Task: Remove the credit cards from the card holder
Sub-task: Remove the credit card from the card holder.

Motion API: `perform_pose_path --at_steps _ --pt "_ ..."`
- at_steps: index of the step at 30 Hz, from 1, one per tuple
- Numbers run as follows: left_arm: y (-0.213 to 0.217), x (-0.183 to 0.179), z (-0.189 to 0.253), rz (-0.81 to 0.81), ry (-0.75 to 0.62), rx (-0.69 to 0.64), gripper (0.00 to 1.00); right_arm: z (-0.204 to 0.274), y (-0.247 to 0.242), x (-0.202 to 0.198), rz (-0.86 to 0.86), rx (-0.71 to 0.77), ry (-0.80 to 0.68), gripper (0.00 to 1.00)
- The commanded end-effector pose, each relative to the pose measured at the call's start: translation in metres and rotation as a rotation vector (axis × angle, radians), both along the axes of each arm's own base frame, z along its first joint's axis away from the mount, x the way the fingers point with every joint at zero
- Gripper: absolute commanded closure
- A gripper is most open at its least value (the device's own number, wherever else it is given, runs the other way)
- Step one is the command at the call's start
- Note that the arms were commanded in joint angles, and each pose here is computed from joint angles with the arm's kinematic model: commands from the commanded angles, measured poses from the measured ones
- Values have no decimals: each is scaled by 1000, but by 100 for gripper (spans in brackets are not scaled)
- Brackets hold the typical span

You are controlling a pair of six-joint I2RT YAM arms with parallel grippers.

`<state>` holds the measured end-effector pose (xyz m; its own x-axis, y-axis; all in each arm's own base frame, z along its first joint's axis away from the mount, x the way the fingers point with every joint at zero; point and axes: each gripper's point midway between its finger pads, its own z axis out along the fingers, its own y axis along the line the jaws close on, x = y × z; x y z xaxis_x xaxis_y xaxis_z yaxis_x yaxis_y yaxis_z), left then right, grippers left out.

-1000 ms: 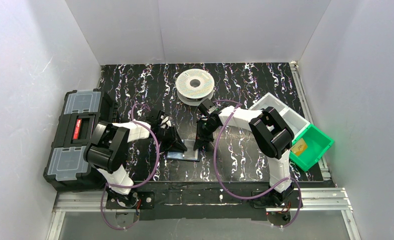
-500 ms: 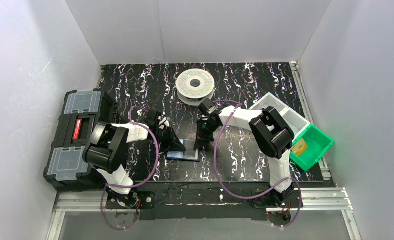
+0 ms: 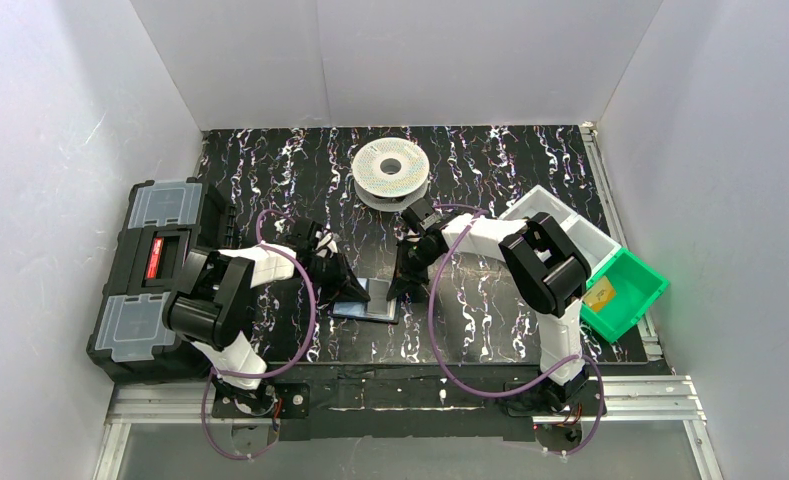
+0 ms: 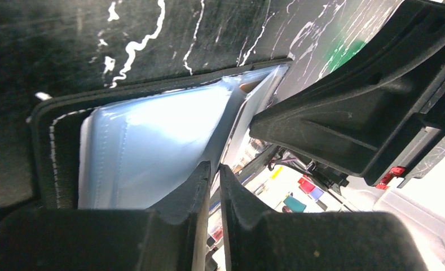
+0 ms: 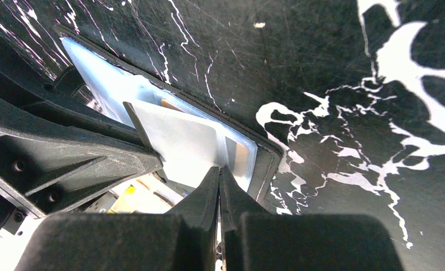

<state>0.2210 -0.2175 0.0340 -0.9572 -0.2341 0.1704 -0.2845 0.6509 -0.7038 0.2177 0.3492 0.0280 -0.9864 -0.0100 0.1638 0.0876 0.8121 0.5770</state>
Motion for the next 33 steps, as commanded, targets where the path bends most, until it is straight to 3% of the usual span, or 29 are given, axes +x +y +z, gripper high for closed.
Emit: perform_pose_path --at_steps 1,7,13,16,26,33 --pt "7 2 11 12 -27 15 87 -34 -30 -6 -13 -156 1 94" --pt "3 4 14 17 -32 -12 84 -34 -30 -6 -10 -153 1 94" --pt "2 5 15 22 -32 -21 98 -33 -29 -5 -9 -150 -2 94" --pt "3 6 16 22 -35 -12 100 -34 -29 -5 -9 -150 0 94" --pt "47 8 16 37 -45 244 100 -33 -29 -4 -9 -148 -1 95" --pt "50 11 33 28 -97 247 100 -32 -29 -4 -7 -142 -5 95"
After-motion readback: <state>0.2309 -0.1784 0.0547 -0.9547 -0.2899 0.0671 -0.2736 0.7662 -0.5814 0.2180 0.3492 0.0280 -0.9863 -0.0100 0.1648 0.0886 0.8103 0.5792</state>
